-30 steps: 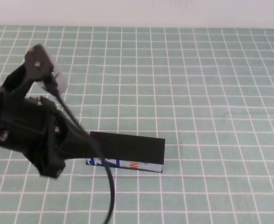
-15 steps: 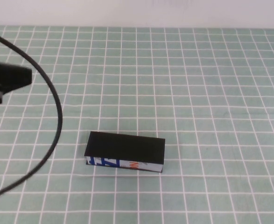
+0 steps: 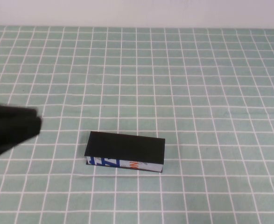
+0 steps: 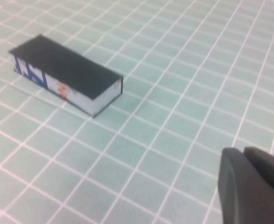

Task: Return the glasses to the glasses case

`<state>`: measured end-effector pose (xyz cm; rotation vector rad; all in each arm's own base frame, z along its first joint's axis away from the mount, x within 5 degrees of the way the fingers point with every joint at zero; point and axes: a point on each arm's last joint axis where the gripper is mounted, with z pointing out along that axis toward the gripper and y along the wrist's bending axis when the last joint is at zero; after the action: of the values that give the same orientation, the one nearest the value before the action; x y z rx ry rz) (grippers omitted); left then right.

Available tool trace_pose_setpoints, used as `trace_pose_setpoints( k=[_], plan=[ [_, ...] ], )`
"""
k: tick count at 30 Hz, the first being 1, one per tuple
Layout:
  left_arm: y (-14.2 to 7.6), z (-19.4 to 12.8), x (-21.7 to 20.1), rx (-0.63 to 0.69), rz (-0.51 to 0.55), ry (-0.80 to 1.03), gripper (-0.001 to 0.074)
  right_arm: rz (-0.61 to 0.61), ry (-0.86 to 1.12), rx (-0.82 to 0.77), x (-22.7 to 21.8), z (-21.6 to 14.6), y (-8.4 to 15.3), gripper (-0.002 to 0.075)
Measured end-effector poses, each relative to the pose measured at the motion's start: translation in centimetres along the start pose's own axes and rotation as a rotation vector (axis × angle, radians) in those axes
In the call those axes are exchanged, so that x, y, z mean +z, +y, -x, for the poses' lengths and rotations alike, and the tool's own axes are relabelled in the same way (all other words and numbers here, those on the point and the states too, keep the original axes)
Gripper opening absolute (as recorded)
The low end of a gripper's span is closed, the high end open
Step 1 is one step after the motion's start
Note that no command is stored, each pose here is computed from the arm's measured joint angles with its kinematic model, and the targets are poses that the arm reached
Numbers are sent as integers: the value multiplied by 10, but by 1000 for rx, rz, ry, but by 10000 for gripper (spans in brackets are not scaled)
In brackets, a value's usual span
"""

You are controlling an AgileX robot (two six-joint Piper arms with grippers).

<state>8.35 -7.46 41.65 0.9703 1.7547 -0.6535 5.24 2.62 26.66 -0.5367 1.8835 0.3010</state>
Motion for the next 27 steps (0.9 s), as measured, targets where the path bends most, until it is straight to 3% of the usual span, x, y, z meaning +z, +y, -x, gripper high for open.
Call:
trace_pose_setpoints(
  k=[11,27],
  plan=[
    [-40,-5,-36,95,86,-69,-2,1,14,-2,3,-7,0,-12],
    [-44,-7,-38,104,49,-59,-2,1,14,-2,3,-7,0,-12]
  ],
)
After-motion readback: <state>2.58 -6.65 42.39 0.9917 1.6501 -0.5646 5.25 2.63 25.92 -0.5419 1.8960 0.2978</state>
